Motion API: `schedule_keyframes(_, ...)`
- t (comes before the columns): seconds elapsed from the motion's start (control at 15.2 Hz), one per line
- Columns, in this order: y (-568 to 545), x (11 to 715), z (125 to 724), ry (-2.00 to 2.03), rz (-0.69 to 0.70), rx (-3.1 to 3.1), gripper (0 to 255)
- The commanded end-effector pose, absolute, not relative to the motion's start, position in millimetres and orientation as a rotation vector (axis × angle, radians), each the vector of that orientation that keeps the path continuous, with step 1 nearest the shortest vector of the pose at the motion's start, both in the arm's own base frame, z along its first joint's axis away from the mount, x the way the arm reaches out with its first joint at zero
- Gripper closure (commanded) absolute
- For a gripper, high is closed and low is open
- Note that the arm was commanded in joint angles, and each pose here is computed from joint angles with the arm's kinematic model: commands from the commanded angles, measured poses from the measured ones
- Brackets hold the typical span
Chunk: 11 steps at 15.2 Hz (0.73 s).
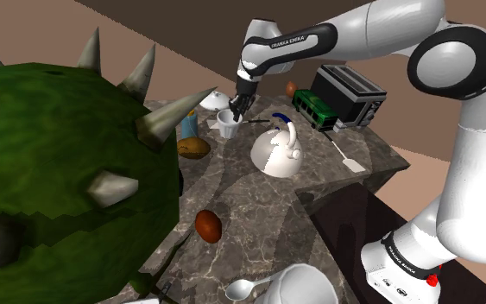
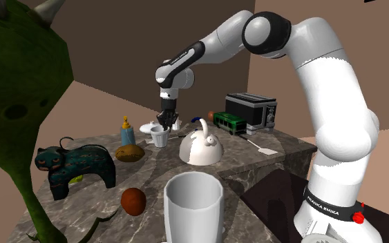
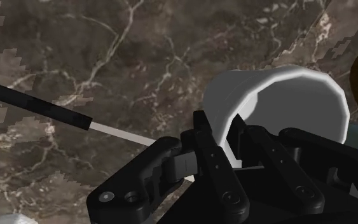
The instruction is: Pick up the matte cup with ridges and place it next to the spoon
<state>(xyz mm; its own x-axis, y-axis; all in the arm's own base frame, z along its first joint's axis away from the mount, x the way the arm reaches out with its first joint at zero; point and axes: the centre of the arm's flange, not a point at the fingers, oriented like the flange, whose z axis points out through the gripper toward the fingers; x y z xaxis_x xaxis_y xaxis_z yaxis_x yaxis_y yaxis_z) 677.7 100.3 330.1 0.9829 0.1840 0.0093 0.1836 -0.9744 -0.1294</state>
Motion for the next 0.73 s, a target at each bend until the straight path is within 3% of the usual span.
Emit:
schedule_keyframes(0.0, 101.2, 677.3, 340.7, -0.279, 0.004, -2.999, 255)
schedule_keyframes(0.66, 101.2, 677.3, 393.5, -0.279, 0.004, -2.999, 255)
